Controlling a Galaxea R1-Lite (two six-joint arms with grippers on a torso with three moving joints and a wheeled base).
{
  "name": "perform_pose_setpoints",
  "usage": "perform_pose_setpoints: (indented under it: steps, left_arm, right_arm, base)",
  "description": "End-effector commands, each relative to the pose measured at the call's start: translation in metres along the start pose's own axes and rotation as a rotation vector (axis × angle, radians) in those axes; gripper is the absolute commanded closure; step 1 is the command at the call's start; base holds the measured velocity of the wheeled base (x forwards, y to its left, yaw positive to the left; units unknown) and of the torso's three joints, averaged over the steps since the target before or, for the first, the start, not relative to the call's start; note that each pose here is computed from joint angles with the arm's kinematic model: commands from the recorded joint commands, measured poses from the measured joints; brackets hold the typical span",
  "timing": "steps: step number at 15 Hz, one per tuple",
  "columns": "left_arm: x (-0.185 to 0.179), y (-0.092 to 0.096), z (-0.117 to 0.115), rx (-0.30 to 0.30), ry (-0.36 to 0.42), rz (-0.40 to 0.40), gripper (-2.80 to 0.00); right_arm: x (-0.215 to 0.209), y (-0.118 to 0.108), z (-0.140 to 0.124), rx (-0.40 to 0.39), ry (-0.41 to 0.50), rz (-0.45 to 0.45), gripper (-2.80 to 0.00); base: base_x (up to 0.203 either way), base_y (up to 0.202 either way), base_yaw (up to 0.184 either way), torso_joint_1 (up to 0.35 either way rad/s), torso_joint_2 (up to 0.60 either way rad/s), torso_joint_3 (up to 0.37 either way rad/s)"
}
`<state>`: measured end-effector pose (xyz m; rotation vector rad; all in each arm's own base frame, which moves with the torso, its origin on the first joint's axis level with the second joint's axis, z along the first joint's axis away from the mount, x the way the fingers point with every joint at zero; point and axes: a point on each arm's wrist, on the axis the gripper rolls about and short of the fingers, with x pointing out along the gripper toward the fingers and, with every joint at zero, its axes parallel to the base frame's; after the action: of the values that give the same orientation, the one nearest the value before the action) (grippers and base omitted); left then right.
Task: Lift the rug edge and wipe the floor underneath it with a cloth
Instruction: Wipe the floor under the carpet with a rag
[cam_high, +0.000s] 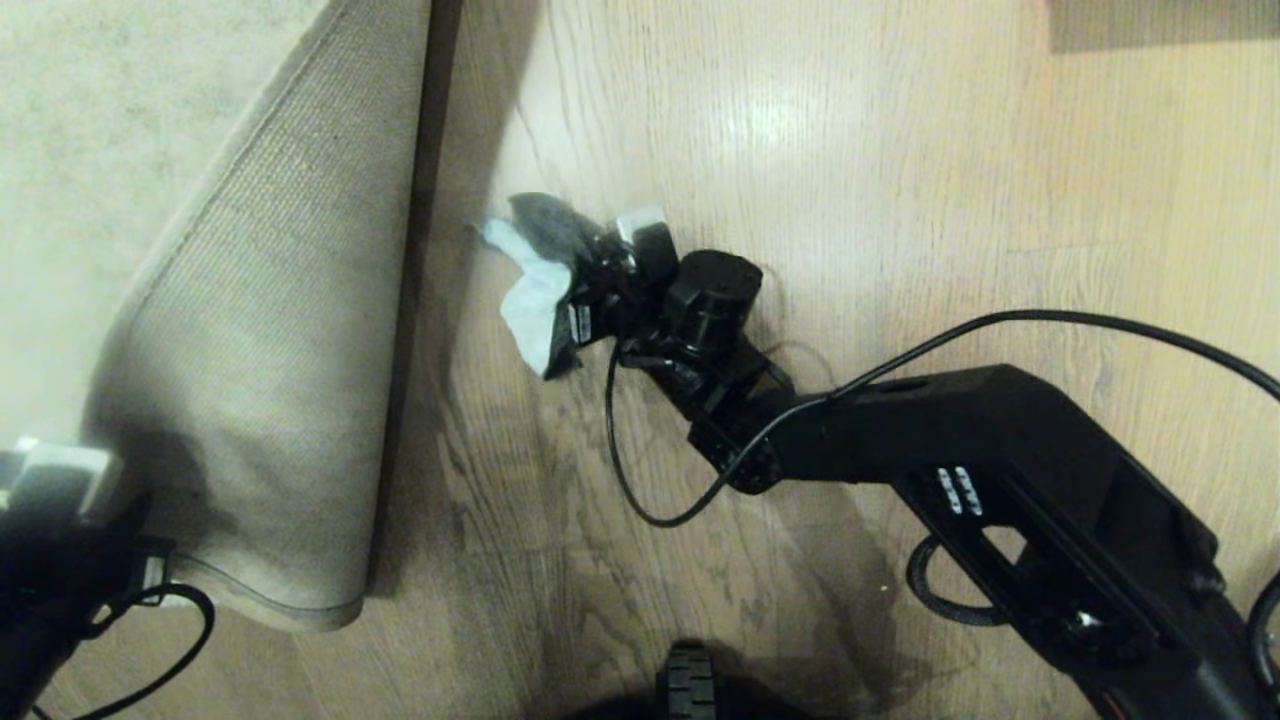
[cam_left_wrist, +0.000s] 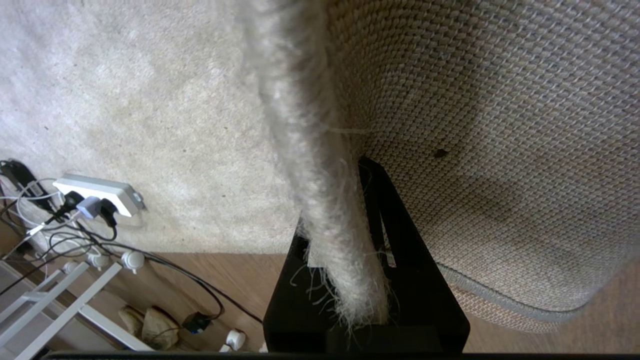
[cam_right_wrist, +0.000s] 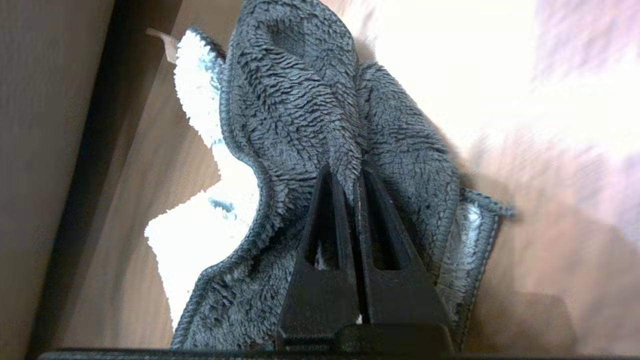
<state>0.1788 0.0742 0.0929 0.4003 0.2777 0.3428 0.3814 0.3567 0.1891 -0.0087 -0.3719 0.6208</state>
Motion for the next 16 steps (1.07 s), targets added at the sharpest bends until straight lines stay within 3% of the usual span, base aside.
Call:
perform_pose_setpoints:
  steps: [1,9,12,16]
  left_arm:
    - [0.000,0.000,0.003,0.003,-0.031,0.010,0.00]
    - [0.000,0.000,0.004,0.001,-0.032,0.010,0.00]
    - [0.000,0.000,0.004,0.000,-0.032,0.010,0.00]
    - [0.000,0.000,0.004,0.000,-0.033,0.009,0.00]
  right_arm:
    - [0.001,-0.008,0.018,-0.001,-0.042,-0.021,0.00]
    - [-0.007,-0.013,0.085,0.009,-0.138,-0.027,0.00]
    - [-0.018,0.010,0.090,0.025,-0.107,0.026,0.00]
    - [-0.050,0.069,0.064,0.052,0.001,0.132,0.00]
  base:
    - [0.000,0.000,0.000,0.000,0.00,0.000]
    - [0.000,0.000,0.000,0.000,0.00,0.000]
    - [0.000,0.000,0.000,0.000,0.00,0.000]
    - [0.000,0.000,0.000,0.000,0.00,0.000]
